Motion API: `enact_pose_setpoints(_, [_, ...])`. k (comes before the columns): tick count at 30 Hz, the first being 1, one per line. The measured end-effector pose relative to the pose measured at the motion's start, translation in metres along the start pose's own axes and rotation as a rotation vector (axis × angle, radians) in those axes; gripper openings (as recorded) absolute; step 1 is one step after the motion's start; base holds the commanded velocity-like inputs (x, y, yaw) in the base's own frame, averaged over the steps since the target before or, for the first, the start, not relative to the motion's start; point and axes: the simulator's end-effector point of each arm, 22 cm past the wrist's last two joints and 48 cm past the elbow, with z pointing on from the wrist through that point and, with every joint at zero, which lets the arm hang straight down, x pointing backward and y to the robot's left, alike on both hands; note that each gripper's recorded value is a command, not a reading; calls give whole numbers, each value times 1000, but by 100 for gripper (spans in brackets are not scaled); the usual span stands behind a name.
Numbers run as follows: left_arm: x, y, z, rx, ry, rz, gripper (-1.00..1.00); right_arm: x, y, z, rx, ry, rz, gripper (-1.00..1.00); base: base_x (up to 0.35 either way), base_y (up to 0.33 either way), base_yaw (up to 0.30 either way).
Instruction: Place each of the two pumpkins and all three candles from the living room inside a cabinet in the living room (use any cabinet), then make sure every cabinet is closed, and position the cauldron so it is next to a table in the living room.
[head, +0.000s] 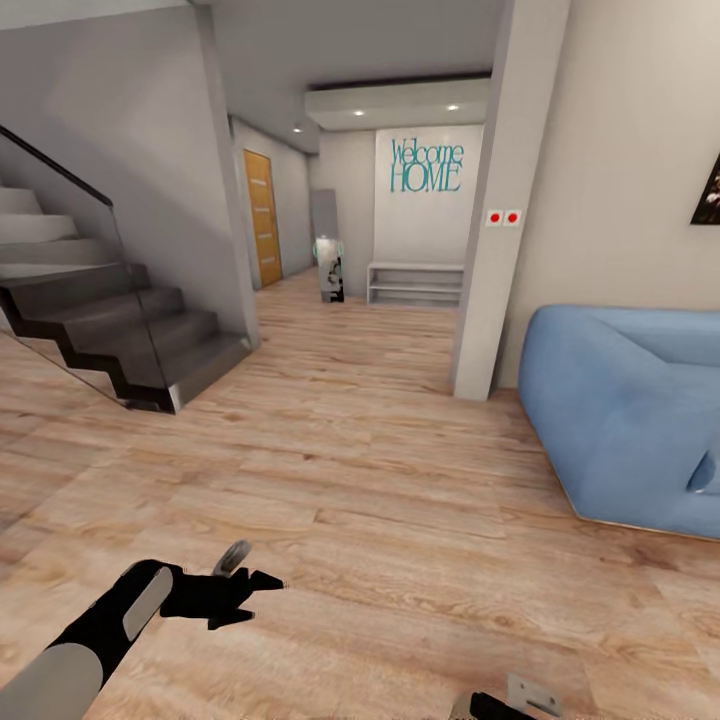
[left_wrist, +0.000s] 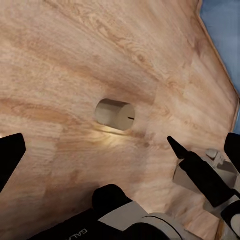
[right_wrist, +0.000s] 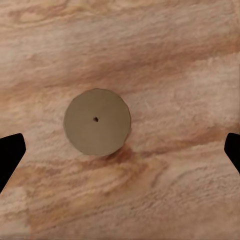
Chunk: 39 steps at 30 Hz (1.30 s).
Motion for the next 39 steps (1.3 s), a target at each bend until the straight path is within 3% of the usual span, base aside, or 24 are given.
enact_pose_setpoints(10, [5,22,7,-11,5,-8,100,21,13,13,-19,6,3,100,0,0,0])
enact_pose_setpoints(26, [17,50,27,-11,5,-7,100,47,9,39,-19,6,3,100,0,0,0])
enact_pose_setpoints(33, [18,71,28,-26,-6,-9,100,59,8,50,-18,7,3,100,0,0,0])
enact_pose_setpoints(39, [21,82,33,-35,8,-27,100,69,5,55,-10,28,-3,100,0,0,0])
